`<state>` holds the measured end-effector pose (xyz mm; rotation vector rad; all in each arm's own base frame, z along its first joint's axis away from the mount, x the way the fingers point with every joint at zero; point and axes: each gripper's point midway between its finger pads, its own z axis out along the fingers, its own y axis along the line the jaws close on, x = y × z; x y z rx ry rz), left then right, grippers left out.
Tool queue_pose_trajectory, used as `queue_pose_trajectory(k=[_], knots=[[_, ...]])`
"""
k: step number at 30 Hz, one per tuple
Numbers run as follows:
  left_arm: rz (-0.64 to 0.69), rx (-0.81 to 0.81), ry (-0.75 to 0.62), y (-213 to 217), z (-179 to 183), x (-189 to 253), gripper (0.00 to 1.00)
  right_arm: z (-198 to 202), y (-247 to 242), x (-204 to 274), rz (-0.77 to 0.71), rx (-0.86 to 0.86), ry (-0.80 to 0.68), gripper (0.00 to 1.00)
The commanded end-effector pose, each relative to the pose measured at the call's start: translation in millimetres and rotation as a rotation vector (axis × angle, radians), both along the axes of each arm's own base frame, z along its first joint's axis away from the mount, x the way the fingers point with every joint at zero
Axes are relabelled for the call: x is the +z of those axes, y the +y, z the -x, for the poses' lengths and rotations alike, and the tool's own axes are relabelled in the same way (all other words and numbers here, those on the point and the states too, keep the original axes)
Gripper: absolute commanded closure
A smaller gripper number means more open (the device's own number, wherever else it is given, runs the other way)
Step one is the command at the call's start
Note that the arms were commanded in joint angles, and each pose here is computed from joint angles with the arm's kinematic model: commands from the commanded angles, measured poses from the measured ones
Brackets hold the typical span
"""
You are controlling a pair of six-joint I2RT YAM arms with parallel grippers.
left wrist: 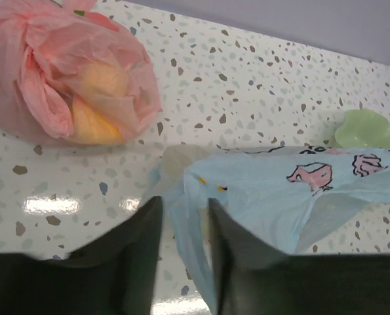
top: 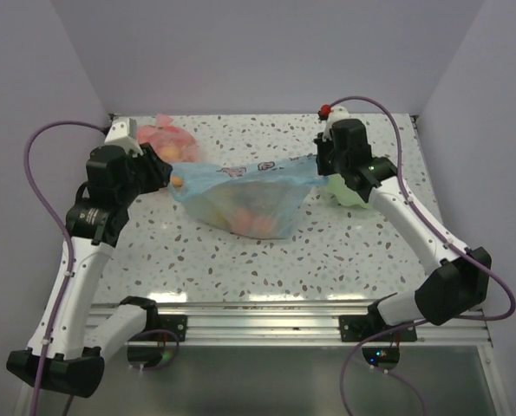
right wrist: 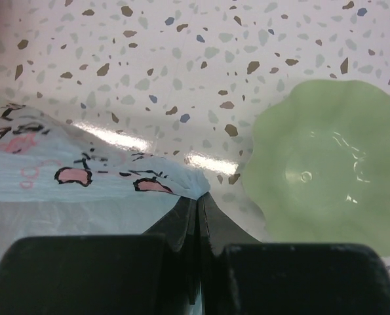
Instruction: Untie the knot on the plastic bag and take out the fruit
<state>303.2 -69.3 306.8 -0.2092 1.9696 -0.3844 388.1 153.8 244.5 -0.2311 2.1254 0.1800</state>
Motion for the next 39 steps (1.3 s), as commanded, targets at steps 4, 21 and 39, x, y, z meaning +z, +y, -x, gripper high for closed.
queue_pose_trajectory(k=[4,21,39], knots=[[-0.125,0.093,-0.106,28,-4,45,0.11,11,12,25,0.032,0.11,-0.056,1.0],[-0.45,-0.539,-0.184,-128,-13,11,0.0,23,41,39,0.034,0.246,-0.068,1.0],[-0.534,-0.58,-0.204,-186,-41,-35,0.02,28,37,51,0.027,0.243,-0.087,1.0]])
